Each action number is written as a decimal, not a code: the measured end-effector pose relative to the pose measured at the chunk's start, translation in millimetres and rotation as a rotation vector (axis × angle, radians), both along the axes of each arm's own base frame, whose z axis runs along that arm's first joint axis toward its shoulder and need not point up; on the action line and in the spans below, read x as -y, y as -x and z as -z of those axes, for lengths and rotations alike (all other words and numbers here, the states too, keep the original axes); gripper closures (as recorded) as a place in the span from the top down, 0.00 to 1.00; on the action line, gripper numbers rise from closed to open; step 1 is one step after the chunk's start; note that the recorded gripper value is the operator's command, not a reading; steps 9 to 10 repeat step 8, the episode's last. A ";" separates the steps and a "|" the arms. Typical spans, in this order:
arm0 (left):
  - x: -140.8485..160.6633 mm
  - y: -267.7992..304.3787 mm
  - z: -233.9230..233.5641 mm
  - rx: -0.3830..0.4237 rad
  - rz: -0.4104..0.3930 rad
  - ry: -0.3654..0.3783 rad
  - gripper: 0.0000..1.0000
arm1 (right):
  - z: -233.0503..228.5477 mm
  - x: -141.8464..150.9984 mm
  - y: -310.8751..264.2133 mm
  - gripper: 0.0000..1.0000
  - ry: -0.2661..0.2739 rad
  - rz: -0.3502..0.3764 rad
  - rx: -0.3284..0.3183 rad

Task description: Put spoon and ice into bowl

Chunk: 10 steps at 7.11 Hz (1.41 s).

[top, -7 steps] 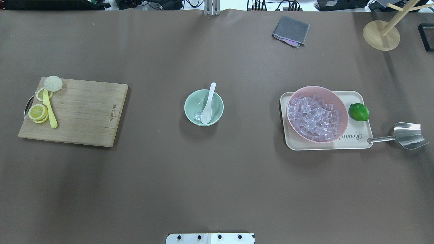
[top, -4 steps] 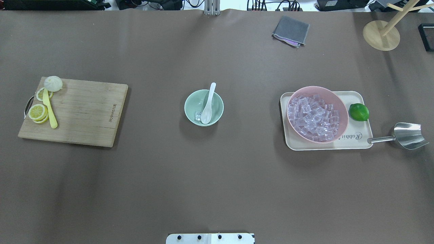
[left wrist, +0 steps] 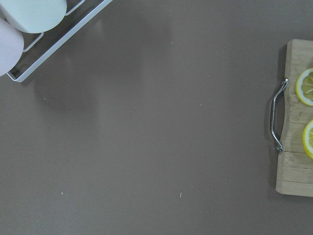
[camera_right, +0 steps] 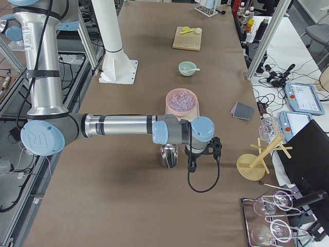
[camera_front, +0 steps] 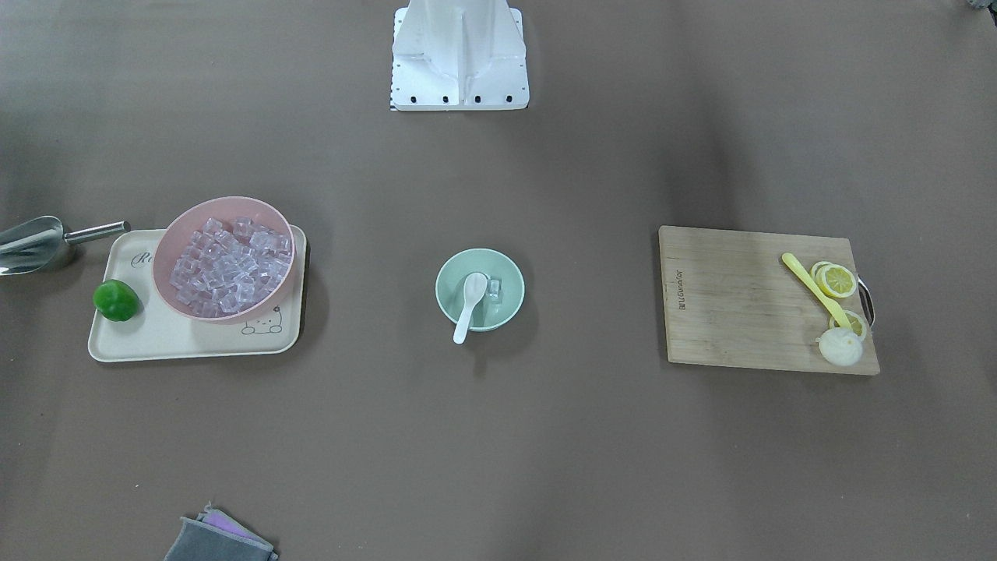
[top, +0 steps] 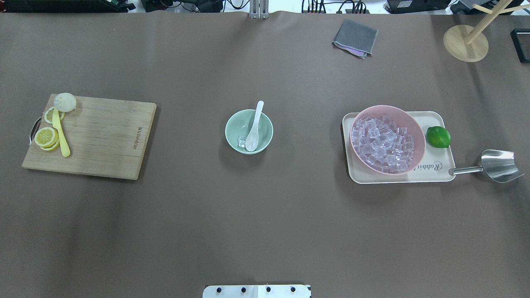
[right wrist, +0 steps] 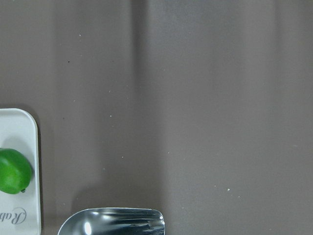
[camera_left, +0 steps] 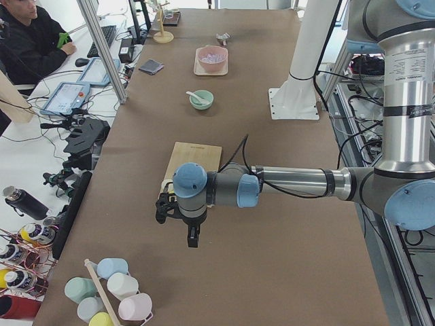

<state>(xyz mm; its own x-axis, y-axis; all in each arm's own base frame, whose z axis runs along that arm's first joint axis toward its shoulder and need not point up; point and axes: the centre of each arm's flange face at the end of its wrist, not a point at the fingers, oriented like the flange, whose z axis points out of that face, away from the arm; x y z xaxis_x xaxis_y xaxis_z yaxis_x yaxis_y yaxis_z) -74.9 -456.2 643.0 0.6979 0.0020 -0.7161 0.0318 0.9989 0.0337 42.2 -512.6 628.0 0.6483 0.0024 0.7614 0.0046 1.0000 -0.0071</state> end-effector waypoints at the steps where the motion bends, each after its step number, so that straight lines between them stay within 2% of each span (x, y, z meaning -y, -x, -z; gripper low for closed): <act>1: -1.5 -0.1 -1.5 0.000 -0.001 0.003 0.98 | -0.9 0.4 -0.1 1.00 0.001 -0.002 -0.006; 4: -6.2 -0.1 -5.5 -0.001 0.001 0.013 0.98 | -3.5 0.6 -2.5 1.00 0.002 -0.006 -0.043; 10: -7.1 0.3 -5.2 -0.001 0.002 0.013 0.98 | -8.0 -5.0 -3.2 1.00 0.010 -0.008 -0.043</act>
